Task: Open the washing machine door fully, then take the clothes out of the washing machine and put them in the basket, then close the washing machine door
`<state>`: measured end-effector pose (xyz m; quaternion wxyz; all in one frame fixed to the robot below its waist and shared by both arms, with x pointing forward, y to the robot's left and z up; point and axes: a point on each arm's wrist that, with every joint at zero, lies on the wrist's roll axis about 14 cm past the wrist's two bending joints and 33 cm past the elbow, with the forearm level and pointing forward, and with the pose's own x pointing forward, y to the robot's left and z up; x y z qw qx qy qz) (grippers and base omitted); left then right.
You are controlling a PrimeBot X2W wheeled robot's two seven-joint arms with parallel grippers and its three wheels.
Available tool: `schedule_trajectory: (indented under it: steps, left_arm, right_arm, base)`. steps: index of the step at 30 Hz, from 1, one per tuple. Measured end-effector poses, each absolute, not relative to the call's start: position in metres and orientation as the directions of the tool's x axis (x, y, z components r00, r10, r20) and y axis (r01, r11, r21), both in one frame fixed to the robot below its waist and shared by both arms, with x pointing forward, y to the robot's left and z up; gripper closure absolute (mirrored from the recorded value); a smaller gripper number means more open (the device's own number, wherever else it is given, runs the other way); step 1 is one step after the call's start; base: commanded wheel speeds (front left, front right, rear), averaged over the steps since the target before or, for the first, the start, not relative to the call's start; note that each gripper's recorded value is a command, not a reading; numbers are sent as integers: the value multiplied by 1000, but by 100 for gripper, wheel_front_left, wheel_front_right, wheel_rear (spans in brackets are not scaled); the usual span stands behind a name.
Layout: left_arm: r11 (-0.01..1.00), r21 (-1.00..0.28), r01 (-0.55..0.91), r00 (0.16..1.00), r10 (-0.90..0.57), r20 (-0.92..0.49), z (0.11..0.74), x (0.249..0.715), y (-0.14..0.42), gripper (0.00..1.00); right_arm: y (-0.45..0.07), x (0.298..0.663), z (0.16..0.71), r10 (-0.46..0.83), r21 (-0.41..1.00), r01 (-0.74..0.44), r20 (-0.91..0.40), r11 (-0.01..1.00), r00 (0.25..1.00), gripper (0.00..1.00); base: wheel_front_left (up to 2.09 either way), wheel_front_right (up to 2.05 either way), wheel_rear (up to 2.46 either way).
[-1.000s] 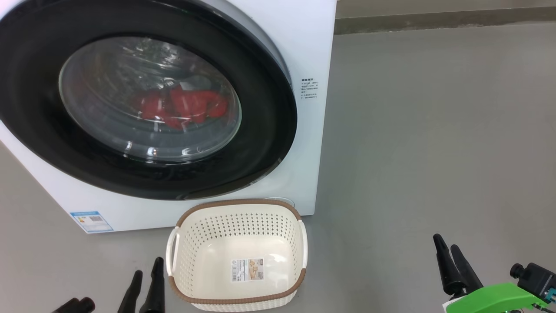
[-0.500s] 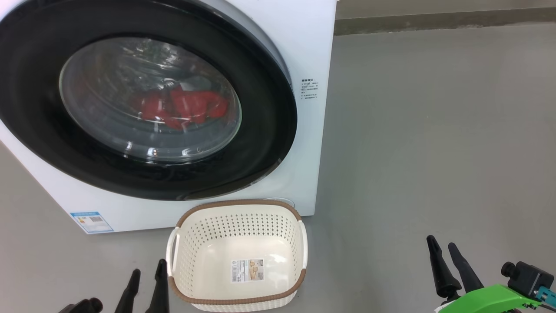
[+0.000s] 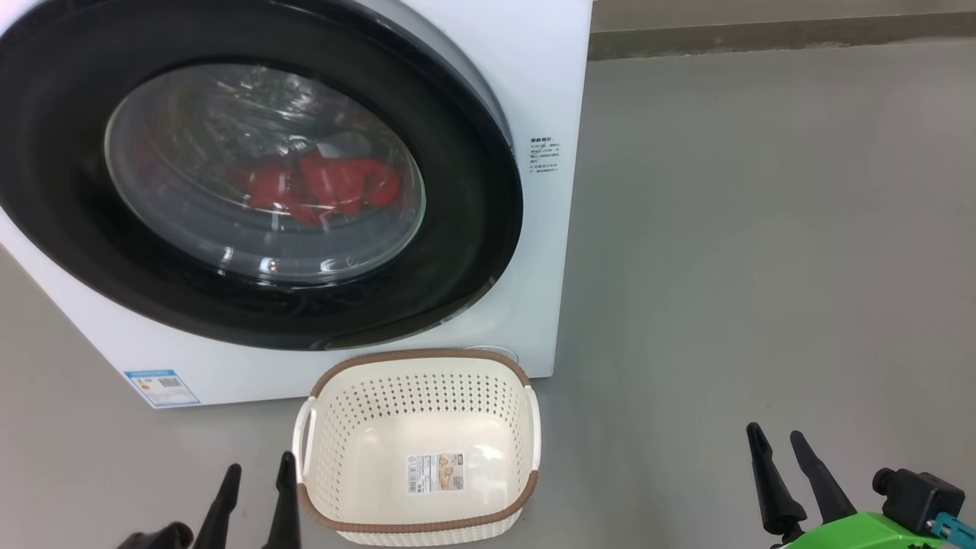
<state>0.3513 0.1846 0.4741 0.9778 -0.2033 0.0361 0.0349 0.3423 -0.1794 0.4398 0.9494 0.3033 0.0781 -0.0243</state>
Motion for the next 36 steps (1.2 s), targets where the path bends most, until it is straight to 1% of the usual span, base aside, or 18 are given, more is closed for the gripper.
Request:
schedule_trajectory:
  steps: [13,20,28,32,36]
  left_arm:
    - [966,-254,-55,997,42,-57,476,348,183,0]
    - [982,-184,-28,999,22,-35,478,347,180,0]
    - [995,-103,-3,1000,1,-26,477,344,178,0]
    - [997,-77,5,1000,-6,-15,478,344,178,0]
    - [997,-77,4,1000,-5,-12,478,344,180,0]
  right_arm:
    - [-176,339,440,16,472,56,-147,880,989,0]
    - [-176,340,445,20,417,32,-121,908,992,0]
    - [-175,335,442,30,359,16,-124,933,992,0]
    - [-176,335,444,28,328,10,-110,945,994,0]
    - [-183,334,445,8,321,26,-104,947,995,0]
  base:
    - [0,0,0]
    - [0,0,0]
    - [0,0,0]
    - [0,0,0]
    - [0,0,0]
